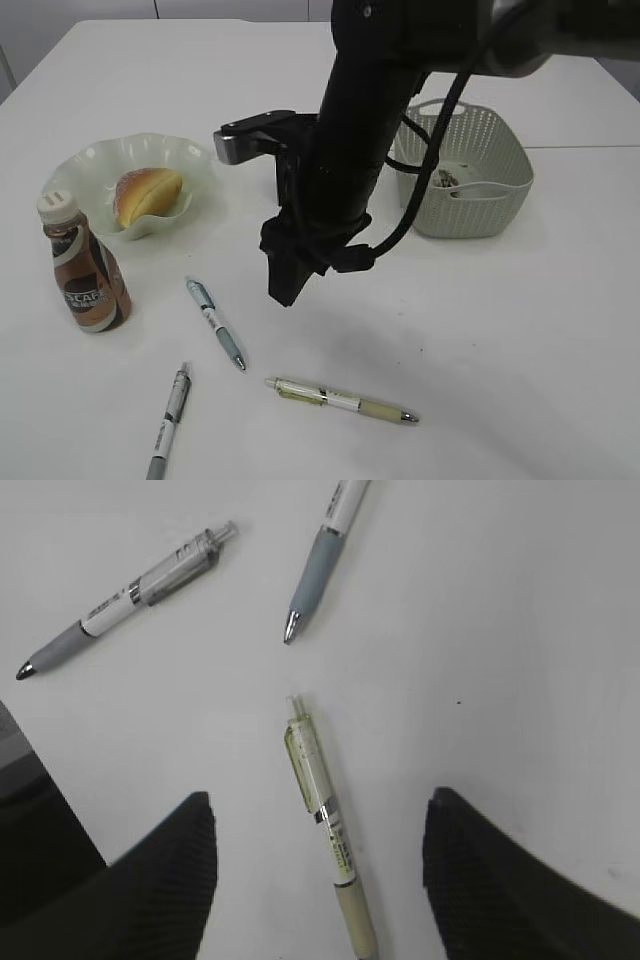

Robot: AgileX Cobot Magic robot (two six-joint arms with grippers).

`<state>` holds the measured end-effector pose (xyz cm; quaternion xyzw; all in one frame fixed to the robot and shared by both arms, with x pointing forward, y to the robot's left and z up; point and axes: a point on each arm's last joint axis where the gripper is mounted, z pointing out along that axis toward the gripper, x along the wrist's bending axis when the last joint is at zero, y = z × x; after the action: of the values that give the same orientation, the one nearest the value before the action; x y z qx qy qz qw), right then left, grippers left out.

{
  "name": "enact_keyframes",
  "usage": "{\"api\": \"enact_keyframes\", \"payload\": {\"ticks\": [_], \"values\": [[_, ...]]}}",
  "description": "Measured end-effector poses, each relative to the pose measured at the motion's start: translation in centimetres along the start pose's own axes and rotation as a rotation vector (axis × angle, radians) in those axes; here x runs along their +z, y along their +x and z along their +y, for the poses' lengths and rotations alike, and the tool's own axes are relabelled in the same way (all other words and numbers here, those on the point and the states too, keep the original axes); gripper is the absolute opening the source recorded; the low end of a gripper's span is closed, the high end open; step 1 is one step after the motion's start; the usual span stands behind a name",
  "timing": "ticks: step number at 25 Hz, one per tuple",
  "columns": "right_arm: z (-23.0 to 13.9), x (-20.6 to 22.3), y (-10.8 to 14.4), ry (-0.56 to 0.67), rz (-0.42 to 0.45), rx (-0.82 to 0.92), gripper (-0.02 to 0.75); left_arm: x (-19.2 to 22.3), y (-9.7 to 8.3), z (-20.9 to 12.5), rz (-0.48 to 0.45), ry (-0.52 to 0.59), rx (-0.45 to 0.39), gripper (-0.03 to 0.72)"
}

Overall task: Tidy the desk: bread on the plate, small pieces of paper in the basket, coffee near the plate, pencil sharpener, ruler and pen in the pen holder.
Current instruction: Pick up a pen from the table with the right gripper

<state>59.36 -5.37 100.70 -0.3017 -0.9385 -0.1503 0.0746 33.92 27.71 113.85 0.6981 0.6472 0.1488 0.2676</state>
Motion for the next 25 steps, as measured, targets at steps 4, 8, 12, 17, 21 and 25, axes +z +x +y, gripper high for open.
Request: {"api": "enact_keyframes", "payload": {"ticks": [4, 8, 12, 17, 21, 25], "values": [[0.0, 1.0, -0.3, 0.014, 0.014, -0.001, 0.478, 0.0, 0.1, 0.0, 0.012, -0.001, 0.004, 0.433], [0.0, 1.7, -0.5, 0.030, 0.018, -0.013, 0.478, 0.0, 0.1, 0.0, 0.013, -0.001, 0.004, 0.433], [-0.2, 2.2, -0.9, 0.051, -0.001, -0.130, 0.469, 0.0, 0.1, 0.0, 0.016, -0.001, 0.005, 0.433], [-0.9, 3.0, -1.3, 0.099, -0.021, -0.167, 0.459, 0.0, 0.3, 0.0, 0.031, -0.002, 0.010, 0.433], [-2.3, 5.2, -0.5, 0.173, -0.022, -0.215, 0.458, 0.0, 0.4, 0.0, 0.039, -0.003, 0.013, 0.433], [-2.2, 6.3, 1.0, 0.168, -0.085, -0.302, 0.458, 0.0, 0.4, 0.0, 0.041, -0.003, 0.013, 0.433]]}}
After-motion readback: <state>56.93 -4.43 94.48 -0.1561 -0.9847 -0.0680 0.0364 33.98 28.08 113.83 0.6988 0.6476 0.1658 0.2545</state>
